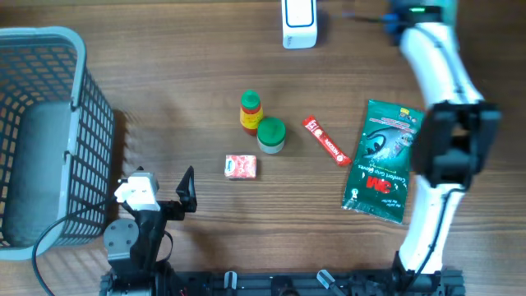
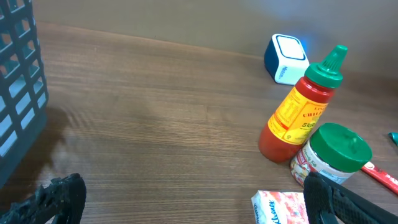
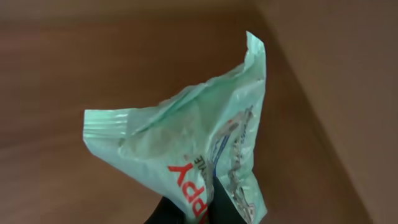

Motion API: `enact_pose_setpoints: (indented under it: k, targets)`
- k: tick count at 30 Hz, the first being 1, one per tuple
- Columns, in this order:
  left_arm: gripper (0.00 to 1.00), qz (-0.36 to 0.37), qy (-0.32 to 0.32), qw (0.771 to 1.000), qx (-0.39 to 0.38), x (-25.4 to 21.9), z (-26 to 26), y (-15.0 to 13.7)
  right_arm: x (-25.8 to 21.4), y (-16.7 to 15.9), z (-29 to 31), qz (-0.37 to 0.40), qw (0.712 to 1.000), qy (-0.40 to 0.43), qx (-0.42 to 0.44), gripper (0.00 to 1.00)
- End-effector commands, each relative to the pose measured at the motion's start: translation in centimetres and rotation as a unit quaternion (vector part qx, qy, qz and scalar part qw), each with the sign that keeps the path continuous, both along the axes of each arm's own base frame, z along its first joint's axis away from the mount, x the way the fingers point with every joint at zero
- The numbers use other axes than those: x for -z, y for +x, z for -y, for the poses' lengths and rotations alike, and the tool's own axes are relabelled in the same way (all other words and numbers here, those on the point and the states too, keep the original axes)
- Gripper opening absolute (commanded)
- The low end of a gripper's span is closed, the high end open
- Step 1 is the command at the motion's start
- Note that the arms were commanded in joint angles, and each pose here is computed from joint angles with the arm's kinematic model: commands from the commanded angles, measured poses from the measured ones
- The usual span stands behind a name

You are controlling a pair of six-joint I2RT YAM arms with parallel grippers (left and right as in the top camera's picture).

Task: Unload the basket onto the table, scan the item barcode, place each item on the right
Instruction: 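Carry the wipes pack past the right table edge and release it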

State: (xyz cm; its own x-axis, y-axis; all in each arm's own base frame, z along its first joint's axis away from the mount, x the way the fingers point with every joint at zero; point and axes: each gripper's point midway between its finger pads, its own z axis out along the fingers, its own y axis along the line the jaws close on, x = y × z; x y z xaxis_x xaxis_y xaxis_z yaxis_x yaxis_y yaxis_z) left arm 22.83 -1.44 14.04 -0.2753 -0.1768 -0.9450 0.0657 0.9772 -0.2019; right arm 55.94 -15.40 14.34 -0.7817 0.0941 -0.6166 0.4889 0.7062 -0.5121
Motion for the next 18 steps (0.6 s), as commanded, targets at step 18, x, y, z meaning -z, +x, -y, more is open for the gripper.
enact_pose_setpoints:
  k: [18]
  targets:
    - [1.00, -0.003, 0.011, 1.000, -0.002, 0.5, -0.1, 0.0, 9.3, -19.4, 25.0, -0.019, 0.936, 0.169, 0.307, 0.42]
